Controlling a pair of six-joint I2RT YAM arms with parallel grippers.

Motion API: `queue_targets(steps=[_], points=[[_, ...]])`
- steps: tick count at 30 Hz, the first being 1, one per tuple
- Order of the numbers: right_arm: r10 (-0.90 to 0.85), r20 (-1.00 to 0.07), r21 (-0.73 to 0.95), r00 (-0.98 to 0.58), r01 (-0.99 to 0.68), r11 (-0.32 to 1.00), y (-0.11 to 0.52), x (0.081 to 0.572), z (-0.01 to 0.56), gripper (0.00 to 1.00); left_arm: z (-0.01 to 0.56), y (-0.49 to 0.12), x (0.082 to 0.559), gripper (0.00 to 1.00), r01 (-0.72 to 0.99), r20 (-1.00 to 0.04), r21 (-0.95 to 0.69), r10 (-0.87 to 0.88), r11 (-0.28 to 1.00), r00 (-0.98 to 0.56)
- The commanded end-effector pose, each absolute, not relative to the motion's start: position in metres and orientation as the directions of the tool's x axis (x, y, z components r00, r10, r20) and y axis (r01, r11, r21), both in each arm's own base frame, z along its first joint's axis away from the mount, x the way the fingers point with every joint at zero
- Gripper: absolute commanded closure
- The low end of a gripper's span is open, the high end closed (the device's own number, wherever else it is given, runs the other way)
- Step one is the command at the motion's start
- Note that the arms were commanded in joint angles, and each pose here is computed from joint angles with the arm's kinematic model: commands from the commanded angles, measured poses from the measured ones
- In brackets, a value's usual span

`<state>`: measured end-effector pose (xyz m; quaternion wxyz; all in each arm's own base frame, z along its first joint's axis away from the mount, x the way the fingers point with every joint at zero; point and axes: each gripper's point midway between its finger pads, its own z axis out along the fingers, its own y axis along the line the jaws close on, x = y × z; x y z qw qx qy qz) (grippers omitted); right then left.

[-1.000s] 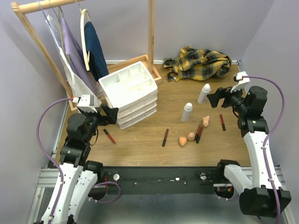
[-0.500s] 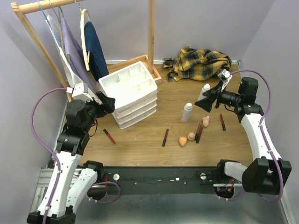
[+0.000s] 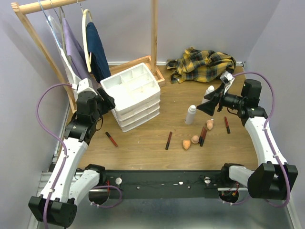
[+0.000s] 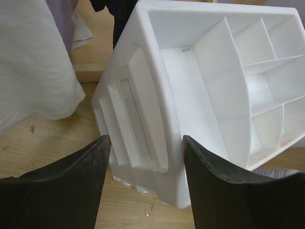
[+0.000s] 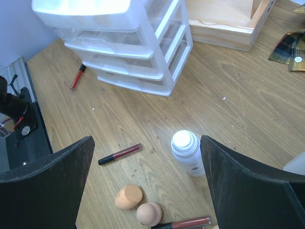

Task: Organize the makeup
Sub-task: Open the drawer in the storage box.

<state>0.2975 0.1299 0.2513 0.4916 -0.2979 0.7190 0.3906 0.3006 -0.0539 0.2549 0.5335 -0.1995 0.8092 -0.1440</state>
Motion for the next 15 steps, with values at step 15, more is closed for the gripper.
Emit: queue_targets(steps=[15], points=[[-0.046,-0.932,0.284,-0.359,-0.805,0.521,0.133,0.296,0.239,0.0,0.24,-0.035,0.321,0.34,-0.285,-0.823,-0.395,-0.475,0.873,-0.313]])
